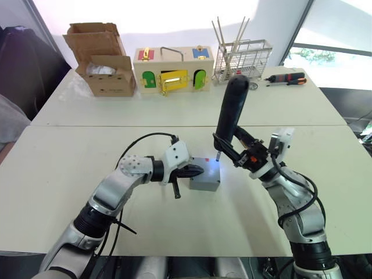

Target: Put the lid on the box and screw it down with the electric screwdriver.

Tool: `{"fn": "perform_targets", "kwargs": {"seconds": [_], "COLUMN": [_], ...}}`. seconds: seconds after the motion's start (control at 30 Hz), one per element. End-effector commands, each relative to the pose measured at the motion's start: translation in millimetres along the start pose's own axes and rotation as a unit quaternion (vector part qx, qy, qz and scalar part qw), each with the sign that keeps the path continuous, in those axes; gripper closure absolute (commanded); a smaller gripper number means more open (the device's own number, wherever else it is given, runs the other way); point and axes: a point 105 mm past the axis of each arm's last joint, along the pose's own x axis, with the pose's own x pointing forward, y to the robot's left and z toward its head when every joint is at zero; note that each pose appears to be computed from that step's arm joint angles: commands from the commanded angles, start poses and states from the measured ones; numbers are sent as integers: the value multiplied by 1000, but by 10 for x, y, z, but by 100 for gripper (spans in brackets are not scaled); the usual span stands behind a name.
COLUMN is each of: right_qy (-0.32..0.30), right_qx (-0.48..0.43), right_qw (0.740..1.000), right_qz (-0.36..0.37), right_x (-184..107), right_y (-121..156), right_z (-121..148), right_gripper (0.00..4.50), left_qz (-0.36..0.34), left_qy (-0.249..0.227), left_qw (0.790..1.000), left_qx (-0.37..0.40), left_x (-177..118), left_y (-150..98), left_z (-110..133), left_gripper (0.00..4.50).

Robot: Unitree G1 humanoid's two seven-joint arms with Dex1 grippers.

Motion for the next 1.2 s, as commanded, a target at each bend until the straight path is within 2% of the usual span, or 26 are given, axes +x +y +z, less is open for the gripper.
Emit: {"fn": "perform_targets", "kwargs": {"seconds": [0.03,0.37,0.47,0.53,0.7,0.77,0.83,0.97,1.03,1.13,1.2], "right_qy": [83,53,7,-25,-74,-82,-80,-42,43,125,233], "right_qx": [43,24,33,30,26,32,49,90,70,73,71], "right_qw": [996,998,999,999,997,996,996,992,987,976,947], "right_qz": [-10,-14,-23,-19,1,9,-13,-74,-135,-163,-210], "right_x": [-120,-52,23,64,112,140,160,137,64,-154,-445], "right_y": [12,-52,-132,-200,-351,-376,-468,-705,-887,-1133,-1378], "right_z": [-432,-177,201,563,1263,1411,1432,1339,1177,1187,1073], "right_gripper": [260,260,260,260,260,260,260,260,260,260,260], "left_qz": [1,6,26,32,55,78,87,79,65,15,-30], "left_qy": [2,-4,-31,-50,-92,-119,-139,-140,-112,-136,-148], "left_qw": [1000,1000,999,998,994,989,986,987,992,991,988], "left_qx": [-2,-6,-11,-22,-30,-26,-29,-23,6,7,4], "left_x": [5,35,-14,-85,-193,-240,-272,-280,-269,-267,-176], "left_y": [-9,-4,55,81,161,258,305,302,260,138,-24], "left_z": [-21,-32,59,135,284,405,498,554,540,740,817], "left_gripper": [450,450,450,450,450,450,450,450,450,450,450]}}
